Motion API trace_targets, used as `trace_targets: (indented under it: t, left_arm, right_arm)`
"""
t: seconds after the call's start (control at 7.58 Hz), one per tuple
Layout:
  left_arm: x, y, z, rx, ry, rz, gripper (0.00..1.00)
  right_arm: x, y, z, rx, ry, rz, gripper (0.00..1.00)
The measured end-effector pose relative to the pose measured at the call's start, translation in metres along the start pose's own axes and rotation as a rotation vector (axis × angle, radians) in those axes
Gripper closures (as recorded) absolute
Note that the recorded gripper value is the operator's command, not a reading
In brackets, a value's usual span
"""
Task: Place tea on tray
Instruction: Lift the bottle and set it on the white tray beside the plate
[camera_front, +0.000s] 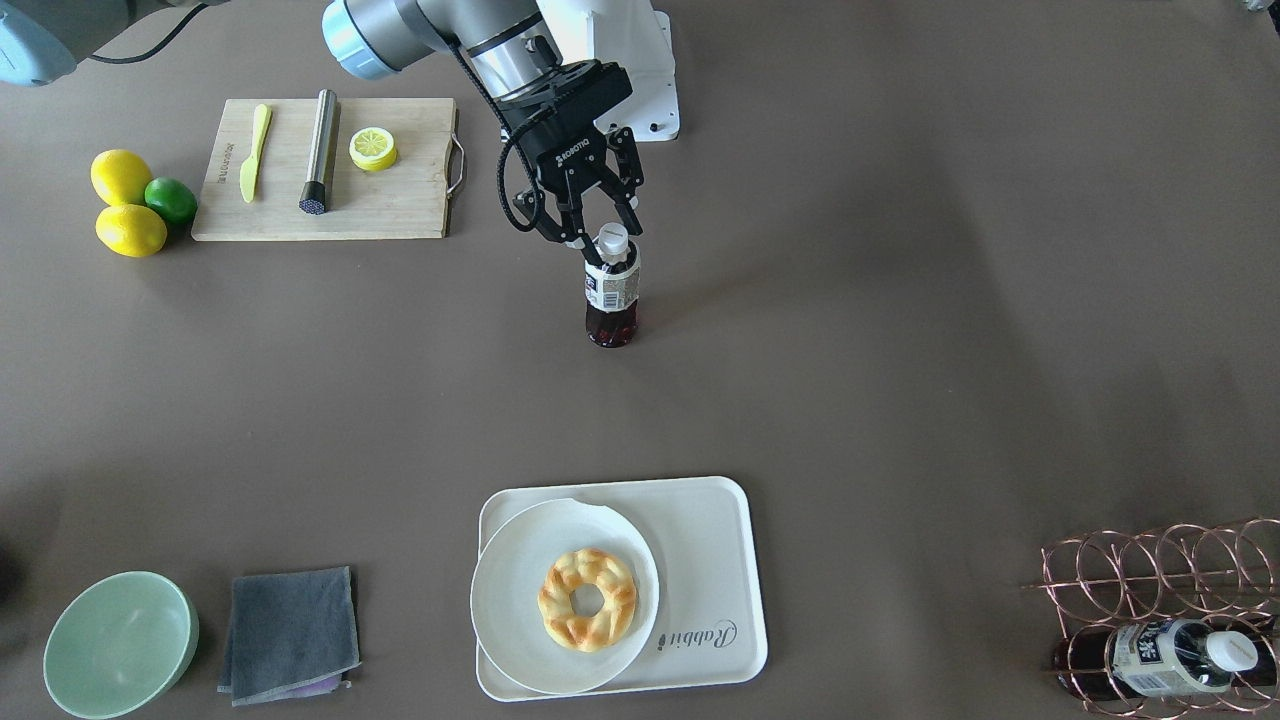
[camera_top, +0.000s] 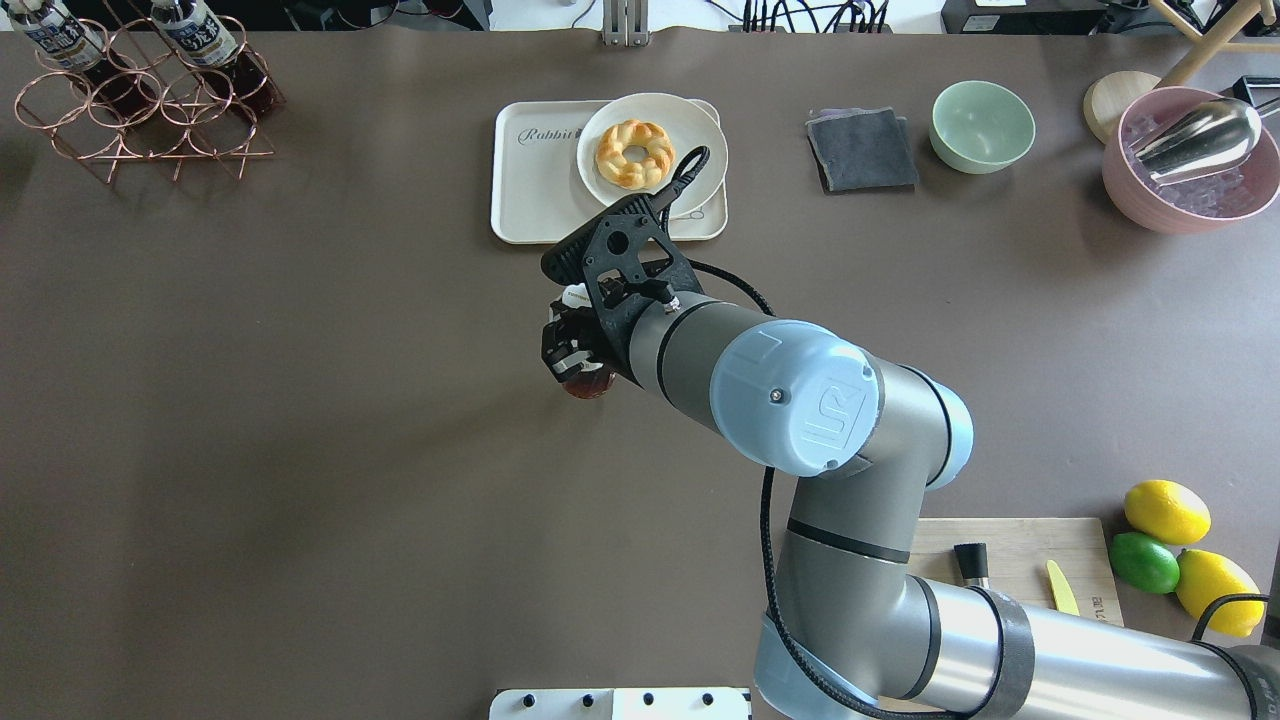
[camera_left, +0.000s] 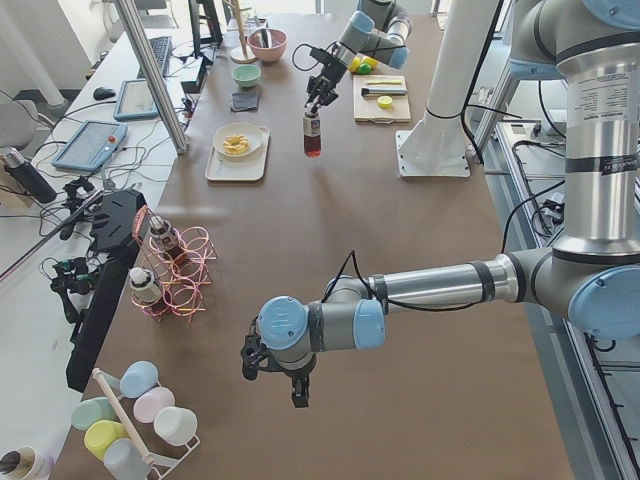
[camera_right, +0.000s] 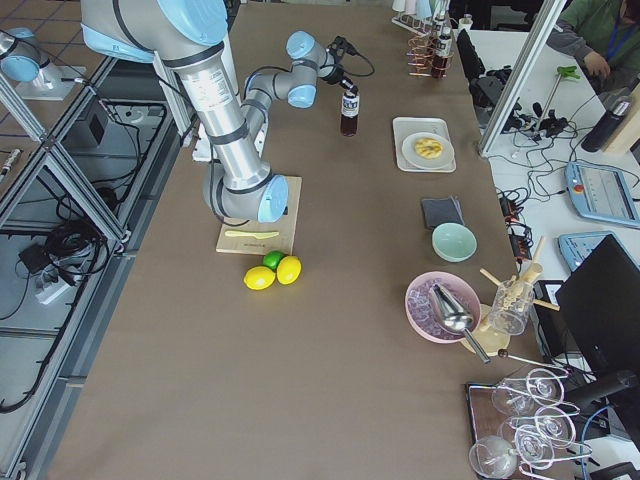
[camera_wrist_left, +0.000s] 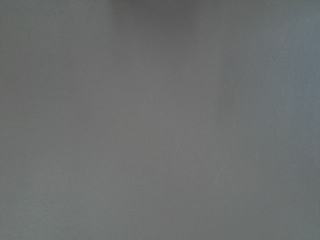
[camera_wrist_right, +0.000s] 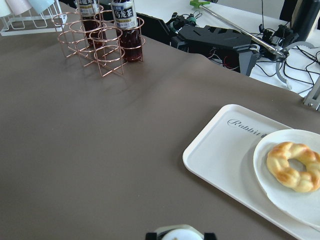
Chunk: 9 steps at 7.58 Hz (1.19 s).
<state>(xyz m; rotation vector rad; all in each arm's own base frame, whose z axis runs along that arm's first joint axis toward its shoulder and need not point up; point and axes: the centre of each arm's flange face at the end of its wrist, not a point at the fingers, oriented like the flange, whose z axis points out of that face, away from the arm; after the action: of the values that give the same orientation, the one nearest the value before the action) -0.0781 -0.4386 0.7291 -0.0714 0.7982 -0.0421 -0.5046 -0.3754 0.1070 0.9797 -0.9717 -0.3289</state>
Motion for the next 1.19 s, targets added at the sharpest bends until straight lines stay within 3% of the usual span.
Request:
trace_targets:
  t: [0.26,0.53,0.92,1.19]
  left_arm:
    - [-0.001,0.002,0.001,-0.003,0.000,-0.003,0.02]
    - [-0.007,0.009,0.007,-0.016,-0.002,-0.017,0.02]
    - [-0.017,0.023,0.015,-0.036,-0.019,-0.041,0.02]
    - [-0.021,0.028,0.017,-0.042,-0.024,-0.051,0.02]
  right_arm:
    - [0.008,-0.047,-0.009,0.031,0.034,0.038,1.00]
    - [0.023,-0.094,-0.004,0.030,0.092,0.088,1.00]
    - [0.025,-0.170,0.064,0.001,0.185,0.163,1.00]
    - [0.030,-0.196,0.121,0.004,0.211,0.196,1.00]
